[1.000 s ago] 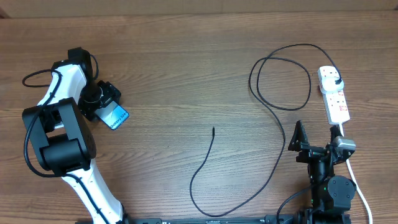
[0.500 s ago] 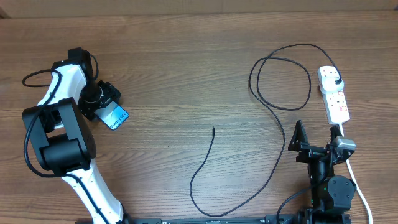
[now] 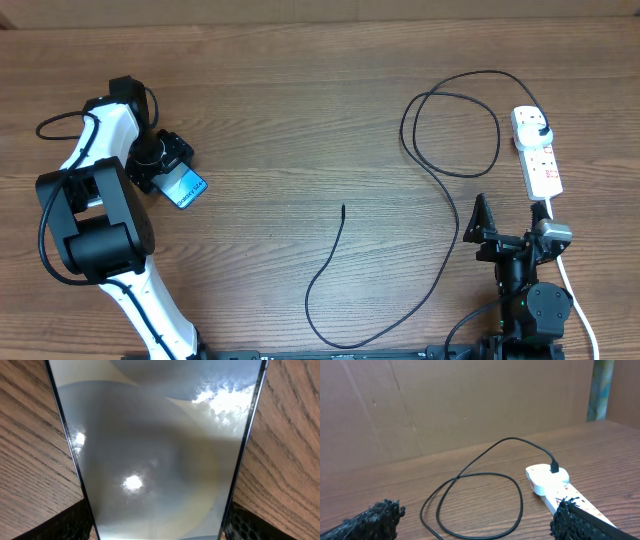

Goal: Plug charger to phone and switch on socket

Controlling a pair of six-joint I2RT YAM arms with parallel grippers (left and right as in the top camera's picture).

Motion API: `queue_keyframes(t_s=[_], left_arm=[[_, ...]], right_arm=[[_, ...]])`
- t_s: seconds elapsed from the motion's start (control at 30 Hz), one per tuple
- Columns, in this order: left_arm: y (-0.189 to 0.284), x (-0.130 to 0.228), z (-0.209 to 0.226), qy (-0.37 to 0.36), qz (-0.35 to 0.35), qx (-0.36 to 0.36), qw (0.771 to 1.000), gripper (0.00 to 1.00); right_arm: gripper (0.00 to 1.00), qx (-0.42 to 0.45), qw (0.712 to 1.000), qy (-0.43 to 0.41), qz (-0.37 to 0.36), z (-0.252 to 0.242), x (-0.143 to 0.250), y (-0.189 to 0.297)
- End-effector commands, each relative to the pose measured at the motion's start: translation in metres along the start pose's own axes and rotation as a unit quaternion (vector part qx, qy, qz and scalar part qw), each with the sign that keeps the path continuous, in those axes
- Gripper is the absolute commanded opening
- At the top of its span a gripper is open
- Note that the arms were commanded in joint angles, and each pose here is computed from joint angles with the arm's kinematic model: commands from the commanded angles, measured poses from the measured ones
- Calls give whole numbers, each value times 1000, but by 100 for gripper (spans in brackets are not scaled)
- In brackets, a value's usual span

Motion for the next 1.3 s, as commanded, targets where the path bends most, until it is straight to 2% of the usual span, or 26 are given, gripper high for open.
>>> queue_keyframes(t_s=[0.0, 0.4, 0.77, 0.83, 1.03, 1.27], left_arm=[[-14, 5, 0, -5, 22, 7, 1000, 78], [-14, 5, 0, -5, 22, 6, 1000, 73], [-14, 6, 0, -5, 23, 6, 1000, 62], [-14, 6, 0, -5, 23, 6, 1000, 57], [-14, 6, 0, -5, 23, 6, 1000, 50], [-14, 6, 0, -5, 24, 6, 1000, 38]], right_arm=[[100, -2, 1000, 2, 0, 0, 3, 0], [100, -2, 1000, 2, 1, 0, 3, 0], [100, -2, 1000, 2, 0, 0, 3, 0], [100, -2, 1000, 2, 0, 0, 3, 0], [100, -2, 1000, 2, 0, 0, 3, 0], [100, -2, 1000, 2, 1, 0, 3, 0]])
Point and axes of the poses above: each gripper's point midway between its finger pads, its own y axis back along the fingers, its own z axis along the line the jaws close on, x = y × z, the point moved 3 cm from there along y, back along the fingers, and after that the axes turned 13 degrees about -y, right-handed, at the moved point
